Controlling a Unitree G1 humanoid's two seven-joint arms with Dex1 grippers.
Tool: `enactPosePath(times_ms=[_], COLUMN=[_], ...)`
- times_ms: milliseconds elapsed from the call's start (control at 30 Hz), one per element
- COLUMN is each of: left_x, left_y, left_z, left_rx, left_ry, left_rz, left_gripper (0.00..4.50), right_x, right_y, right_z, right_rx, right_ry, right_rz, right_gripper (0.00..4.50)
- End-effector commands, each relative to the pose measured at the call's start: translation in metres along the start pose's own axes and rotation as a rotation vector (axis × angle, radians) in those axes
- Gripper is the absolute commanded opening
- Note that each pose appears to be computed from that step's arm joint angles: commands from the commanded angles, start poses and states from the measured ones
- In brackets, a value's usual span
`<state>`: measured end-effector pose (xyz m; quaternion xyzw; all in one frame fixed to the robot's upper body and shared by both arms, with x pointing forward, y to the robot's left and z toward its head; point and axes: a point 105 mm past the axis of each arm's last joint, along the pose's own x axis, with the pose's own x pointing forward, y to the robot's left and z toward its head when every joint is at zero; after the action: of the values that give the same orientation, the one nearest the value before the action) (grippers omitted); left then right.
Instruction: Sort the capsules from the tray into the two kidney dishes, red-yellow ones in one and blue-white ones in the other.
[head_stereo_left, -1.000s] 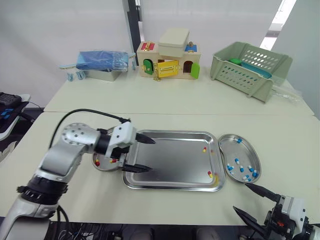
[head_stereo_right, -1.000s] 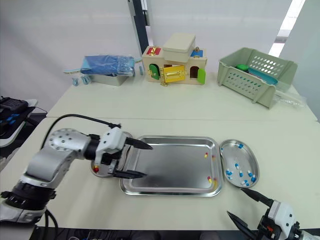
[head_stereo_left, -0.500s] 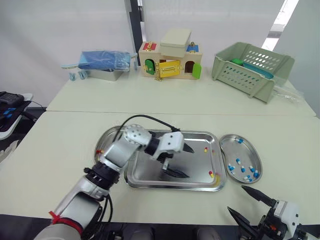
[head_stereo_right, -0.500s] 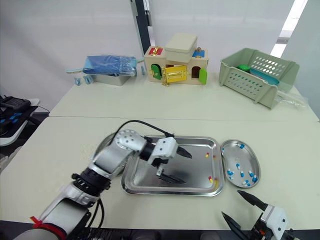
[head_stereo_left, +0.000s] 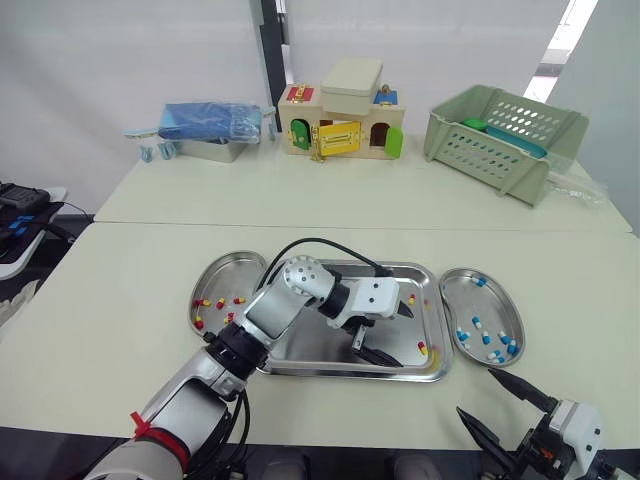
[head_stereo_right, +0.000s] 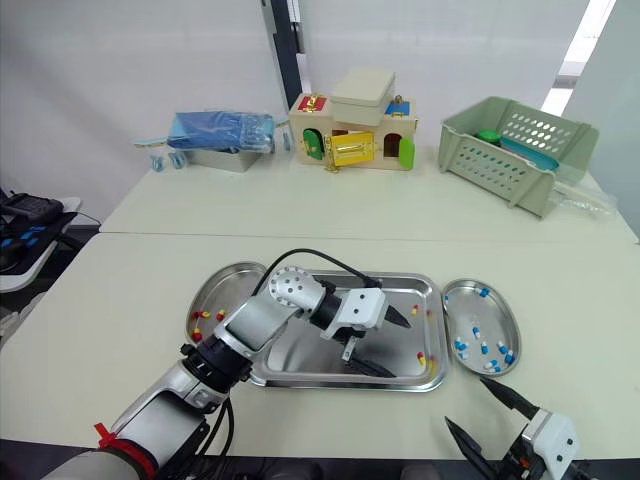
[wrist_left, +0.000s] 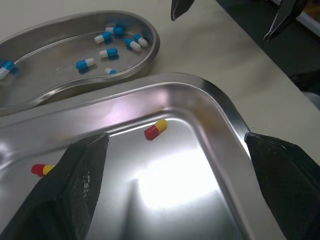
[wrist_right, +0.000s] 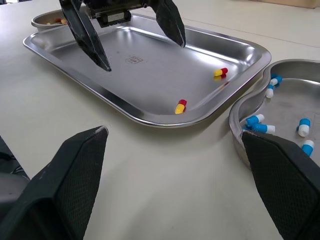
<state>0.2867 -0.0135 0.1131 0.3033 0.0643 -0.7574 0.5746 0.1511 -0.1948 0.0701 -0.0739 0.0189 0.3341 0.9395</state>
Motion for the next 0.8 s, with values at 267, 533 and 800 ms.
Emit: enactPosePath(times_ms=[267, 533, 800], left_x=[0.022, 0.032, 0.041], left_y=[0.002, 0.01, 0.02], left_z=[0.004, 0.004, 0.006], left_rx=[0.009, -0.013, -0.04], left_ry=[0.017, 0.023, 0.074], left_rz=[-0.033, -0.032, -0.06], left_gripper=[4.5, 4.5, 4.5], right_x=[0.004, 0.006, 0.007], right_y=[0.002, 0.001, 0.002], right_z=[0.01, 0.014, 0.017], right_rx=[-0.026, -0.031, -0.021], right_ry=[-0.047, -0.049, -0.048], right_rz=[-0.008, -0.016, -0.037], right_gripper=[4.48, 4.48, 4.48])
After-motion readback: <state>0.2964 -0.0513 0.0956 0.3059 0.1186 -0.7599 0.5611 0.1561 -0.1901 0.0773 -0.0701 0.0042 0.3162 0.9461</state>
